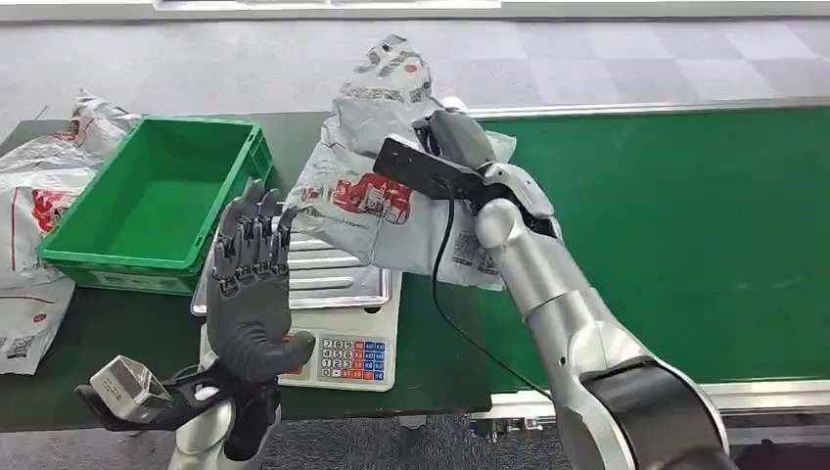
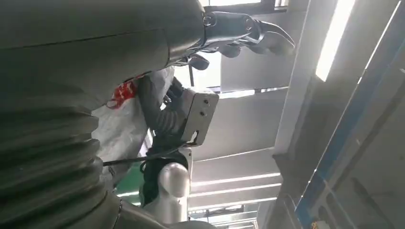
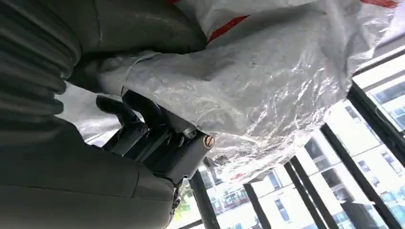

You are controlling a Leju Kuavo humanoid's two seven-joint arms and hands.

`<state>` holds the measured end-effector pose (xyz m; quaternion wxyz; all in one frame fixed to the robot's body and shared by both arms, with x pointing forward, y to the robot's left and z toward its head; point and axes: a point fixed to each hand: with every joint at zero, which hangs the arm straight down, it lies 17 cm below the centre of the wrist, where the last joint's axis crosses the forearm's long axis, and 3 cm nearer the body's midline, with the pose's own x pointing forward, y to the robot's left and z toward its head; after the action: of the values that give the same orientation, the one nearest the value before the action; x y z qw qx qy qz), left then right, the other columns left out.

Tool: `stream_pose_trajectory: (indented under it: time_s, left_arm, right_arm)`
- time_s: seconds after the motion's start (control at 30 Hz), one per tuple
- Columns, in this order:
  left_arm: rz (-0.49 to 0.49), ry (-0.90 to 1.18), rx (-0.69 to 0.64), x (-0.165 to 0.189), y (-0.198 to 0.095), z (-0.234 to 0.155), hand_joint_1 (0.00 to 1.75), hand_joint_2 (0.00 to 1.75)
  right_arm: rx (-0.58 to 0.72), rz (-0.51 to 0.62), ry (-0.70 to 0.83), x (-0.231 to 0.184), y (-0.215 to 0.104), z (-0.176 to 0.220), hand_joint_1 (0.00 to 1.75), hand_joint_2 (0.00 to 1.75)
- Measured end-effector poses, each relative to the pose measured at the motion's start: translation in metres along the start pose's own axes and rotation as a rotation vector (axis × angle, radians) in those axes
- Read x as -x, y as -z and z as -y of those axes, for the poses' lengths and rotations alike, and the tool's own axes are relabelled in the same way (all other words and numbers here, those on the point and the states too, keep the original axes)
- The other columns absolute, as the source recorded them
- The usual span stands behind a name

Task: Moved the parcel from conveyor to table for the left to box.

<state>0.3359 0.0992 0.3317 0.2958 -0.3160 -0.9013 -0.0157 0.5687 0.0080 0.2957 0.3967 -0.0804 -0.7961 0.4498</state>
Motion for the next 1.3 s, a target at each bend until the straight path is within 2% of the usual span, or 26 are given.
stream_pose_trajectory:
  time_s: [0.23,0.47,0.53,0.8,0.93,1.07,1.1,1.23,1.3]
  left_arm:
    - [-0.008,0.003,-0.011,0.003,-0.001,-0.004,0.00,1.75]
    - [0.005,-0.025,-0.044,0.003,0.003,-0.013,0.00,1.75]
    - [0.020,-0.028,-0.071,0.000,0.006,-0.019,0.00,1.75]
    - [0.104,0.074,-0.359,-0.022,0.013,-0.084,0.00,1.75]
    - [0.129,0.154,-0.426,-0.037,0.009,-0.108,0.00,1.75]
    - [0.139,0.208,-0.447,-0.044,0.008,-0.118,0.00,1.75]
    - [0.146,0.231,-0.455,-0.048,0.009,-0.122,0.00,1.75]
    - [0.184,0.326,-0.487,-0.068,0.012,-0.136,0.00,1.75]
    - [0.206,0.379,-0.503,-0.081,0.014,-0.140,0.00,1.75]
  right_arm:
    - [-0.056,0.075,0.076,-0.023,0.004,-0.015,1.75,1.75]
    - [-0.164,0.296,0.406,-0.079,-0.015,-0.039,1.75,1.75]
    - [-0.213,0.354,0.458,-0.099,-0.023,-0.053,1.75,1.75]
    - [-0.500,0.448,0.461,-0.145,-0.060,-0.139,1.75,1.75]
    - [-0.591,0.463,0.437,-0.155,-0.077,-0.173,1.75,1.75]
    - [-0.643,0.471,0.414,-0.159,-0.087,-0.189,1.75,1.75]
    - [-0.645,0.472,0.408,-0.159,-0.087,-0.191,0.00,1.75]
    - [-0.633,0.457,0.372,-0.151,-0.087,-0.196,0.00,1.75]
    - [-0.606,0.421,0.306,-0.137,-0.082,-0.199,0.00,1.75]
